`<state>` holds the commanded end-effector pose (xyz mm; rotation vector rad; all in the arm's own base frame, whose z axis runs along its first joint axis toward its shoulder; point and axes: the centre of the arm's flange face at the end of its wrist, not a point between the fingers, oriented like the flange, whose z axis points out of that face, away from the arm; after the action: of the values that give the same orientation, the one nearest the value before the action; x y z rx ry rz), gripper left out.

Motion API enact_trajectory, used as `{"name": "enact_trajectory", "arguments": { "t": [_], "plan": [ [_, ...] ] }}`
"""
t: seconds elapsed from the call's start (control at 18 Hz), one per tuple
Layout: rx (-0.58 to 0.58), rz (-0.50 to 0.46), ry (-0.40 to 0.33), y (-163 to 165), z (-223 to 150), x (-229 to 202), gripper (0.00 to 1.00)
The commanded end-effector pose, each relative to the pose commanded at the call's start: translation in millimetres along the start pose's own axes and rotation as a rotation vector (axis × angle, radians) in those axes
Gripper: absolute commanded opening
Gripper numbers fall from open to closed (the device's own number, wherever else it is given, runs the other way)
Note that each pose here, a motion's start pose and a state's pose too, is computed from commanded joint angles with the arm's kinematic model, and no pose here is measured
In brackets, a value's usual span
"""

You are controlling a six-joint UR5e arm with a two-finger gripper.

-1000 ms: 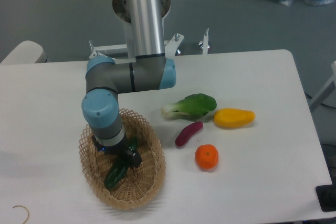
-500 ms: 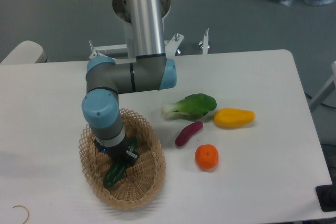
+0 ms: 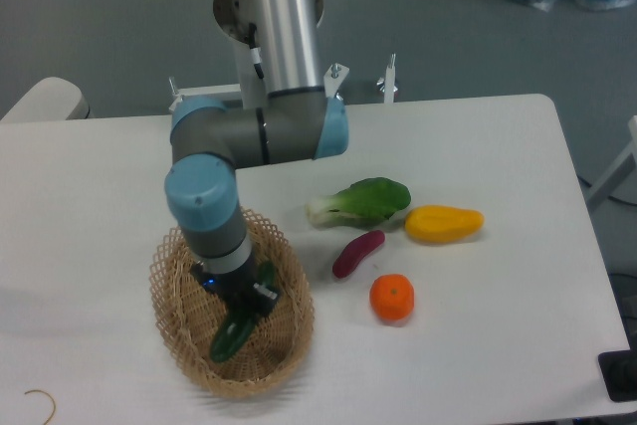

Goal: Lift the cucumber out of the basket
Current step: 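Lift the cucumber out of the basket, then carry the held cucumber away from the basket beside the yellow pepper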

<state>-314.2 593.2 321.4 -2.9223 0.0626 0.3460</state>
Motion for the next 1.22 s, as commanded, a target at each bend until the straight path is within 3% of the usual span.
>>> {"name": "enact_trajectory", "arguments": {
  "t": [0.28,0.44,0.67,1.06,1.22],
  "plan": [
    [-0.014,0.05,-0.046,46,-32,-82,0.19],
    [-0.058,0.041,-0.02,68,-48,-127,0.19],
    [-0.106,0.132,0.021,105,-66,-178,0.19],
    [-0.063,0.272,0.038,157,-71,-226,0.19],
    [-0.069,0.271,0.04,167,-68,-232,0.19]
  ]
}}
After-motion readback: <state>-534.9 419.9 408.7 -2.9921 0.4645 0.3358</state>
